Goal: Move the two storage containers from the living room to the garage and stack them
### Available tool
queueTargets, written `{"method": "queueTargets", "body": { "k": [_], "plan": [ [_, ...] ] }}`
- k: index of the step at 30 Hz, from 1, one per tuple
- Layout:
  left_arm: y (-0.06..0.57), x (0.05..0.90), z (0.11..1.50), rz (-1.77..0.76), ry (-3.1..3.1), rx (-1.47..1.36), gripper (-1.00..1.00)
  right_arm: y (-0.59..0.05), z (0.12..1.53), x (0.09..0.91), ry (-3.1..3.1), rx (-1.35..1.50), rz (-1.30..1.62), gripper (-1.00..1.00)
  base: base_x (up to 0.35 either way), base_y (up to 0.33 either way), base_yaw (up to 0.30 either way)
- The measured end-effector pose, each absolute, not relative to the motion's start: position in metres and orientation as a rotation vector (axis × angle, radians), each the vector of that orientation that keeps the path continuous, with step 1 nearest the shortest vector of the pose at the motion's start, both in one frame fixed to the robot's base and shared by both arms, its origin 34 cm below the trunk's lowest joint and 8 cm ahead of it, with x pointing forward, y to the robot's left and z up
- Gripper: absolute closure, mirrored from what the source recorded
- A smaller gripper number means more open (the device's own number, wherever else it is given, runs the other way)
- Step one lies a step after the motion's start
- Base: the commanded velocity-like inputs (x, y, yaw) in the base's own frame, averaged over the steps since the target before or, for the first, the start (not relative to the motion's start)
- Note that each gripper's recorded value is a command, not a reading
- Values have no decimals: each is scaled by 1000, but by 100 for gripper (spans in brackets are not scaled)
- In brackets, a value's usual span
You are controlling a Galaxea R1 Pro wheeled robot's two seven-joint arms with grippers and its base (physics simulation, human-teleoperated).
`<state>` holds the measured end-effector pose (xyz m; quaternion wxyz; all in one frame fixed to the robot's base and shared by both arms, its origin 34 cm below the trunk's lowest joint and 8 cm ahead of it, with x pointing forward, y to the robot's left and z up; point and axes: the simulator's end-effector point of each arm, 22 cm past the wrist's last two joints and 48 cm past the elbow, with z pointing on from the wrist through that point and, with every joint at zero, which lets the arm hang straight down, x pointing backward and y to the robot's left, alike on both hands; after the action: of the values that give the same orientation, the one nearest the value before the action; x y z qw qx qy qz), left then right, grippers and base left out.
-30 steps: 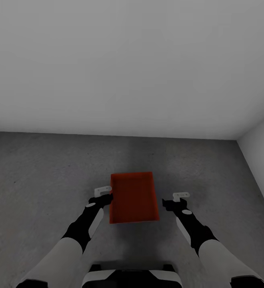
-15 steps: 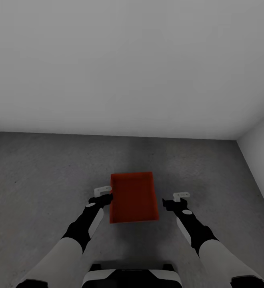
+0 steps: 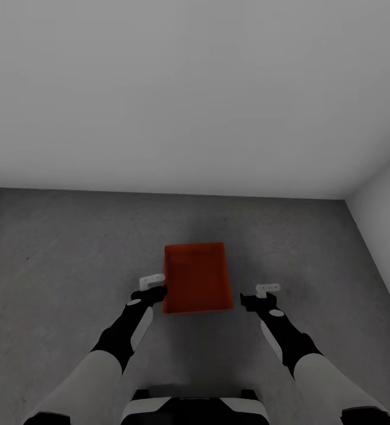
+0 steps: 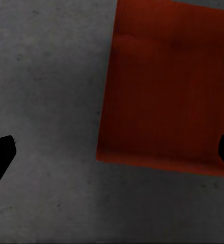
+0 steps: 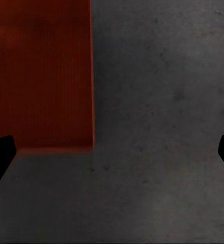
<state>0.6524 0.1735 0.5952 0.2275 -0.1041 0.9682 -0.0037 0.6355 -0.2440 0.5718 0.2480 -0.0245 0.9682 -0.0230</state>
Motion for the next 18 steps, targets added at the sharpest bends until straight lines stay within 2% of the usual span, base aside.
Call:
{"method": "queueTargets", "body": {
  "k": [14,18],
  "plan": [
    [178,646,590,0,2684,-287,-100,-245,564,619,2674,-55,-61,-100,-343,0,0],
    [186,632,581,3,2712,-332,-100,-247,556,601,2713,-42,-62,-100,-166,0,0]
  ]
}}
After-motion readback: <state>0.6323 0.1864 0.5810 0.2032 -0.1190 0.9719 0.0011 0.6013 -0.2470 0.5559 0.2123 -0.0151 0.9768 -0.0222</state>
